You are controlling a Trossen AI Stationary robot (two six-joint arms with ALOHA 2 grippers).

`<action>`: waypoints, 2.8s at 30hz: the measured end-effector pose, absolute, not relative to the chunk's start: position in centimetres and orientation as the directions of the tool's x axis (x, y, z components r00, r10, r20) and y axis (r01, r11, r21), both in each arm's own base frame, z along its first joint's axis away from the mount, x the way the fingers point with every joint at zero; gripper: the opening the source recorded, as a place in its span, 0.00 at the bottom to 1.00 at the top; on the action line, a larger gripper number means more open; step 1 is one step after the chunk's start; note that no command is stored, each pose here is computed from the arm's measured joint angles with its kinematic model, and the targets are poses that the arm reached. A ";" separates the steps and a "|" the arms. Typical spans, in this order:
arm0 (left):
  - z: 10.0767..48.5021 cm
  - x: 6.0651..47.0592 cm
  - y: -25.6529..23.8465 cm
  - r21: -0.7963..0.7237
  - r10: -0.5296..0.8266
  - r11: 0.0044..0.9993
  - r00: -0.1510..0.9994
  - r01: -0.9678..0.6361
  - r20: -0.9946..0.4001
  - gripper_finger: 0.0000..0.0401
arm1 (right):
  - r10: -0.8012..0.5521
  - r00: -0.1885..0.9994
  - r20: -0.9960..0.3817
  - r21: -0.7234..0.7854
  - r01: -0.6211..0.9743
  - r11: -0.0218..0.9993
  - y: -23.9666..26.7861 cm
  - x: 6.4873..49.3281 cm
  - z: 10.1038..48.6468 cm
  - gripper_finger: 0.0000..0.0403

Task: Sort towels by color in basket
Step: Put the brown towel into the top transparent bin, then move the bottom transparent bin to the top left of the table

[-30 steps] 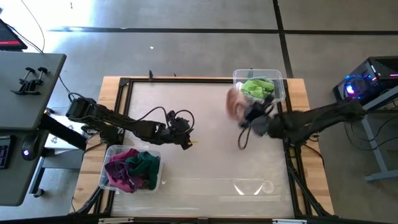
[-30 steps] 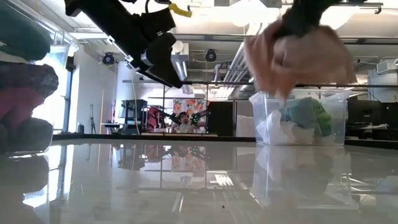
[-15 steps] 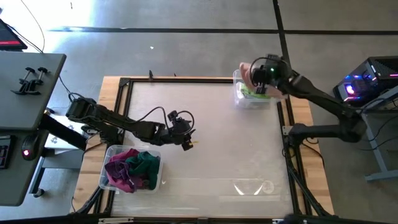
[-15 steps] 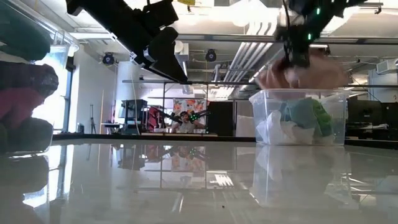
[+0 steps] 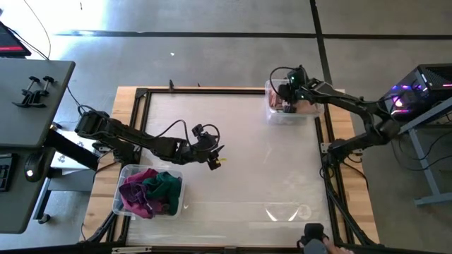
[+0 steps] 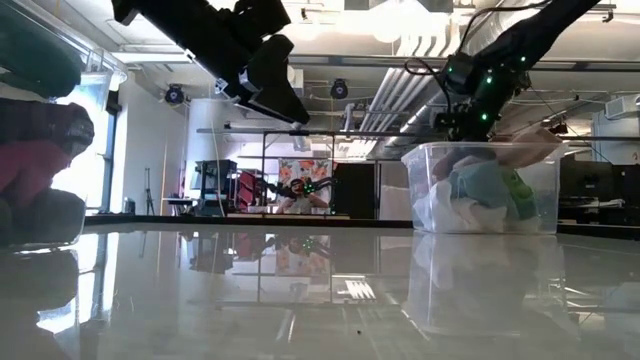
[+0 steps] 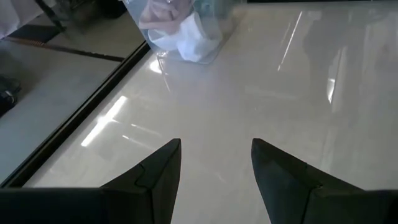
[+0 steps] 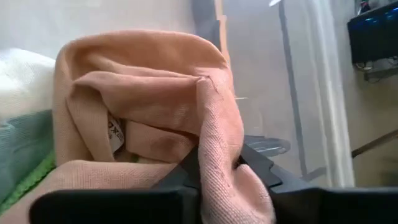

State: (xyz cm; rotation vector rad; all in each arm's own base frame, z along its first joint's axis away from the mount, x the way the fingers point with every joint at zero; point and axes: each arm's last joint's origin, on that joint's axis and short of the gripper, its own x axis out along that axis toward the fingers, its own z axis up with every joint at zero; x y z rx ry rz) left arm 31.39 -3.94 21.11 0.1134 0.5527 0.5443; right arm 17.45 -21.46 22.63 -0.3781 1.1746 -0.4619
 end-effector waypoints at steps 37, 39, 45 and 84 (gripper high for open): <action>21.3 31.6 -3.6 0.272 0.530 0.848 0.719 -0.455 -0.450 0.46 | -0.561 0.118 -0.819 -0.212 0.847 0.488 -19.5 16.6 25.0 0.31; 21.3 31.6 -3.7 0.269 0.526 0.851 0.724 -0.452 -0.447 0.46 | -0.500 0.120 -0.858 -0.195 0.823 0.534 -20.3 17.1 23.4 0.23; 21.8 31.9 -3.8 0.275 0.520 0.854 0.748 -0.442 -0.412 0.46 | -0.428 0.064 -0.902 -0.227 0.772 0.593 -21.3 17.8 20.8 0.12; 22.9 32.6 -6.0 0.274 0.398 0.907 0.867 -0.321 -0.300 0.46 | -0.556 0.522 -0.647 -0.183 0.601 0.778 -2.9 19.8 21.0 0.50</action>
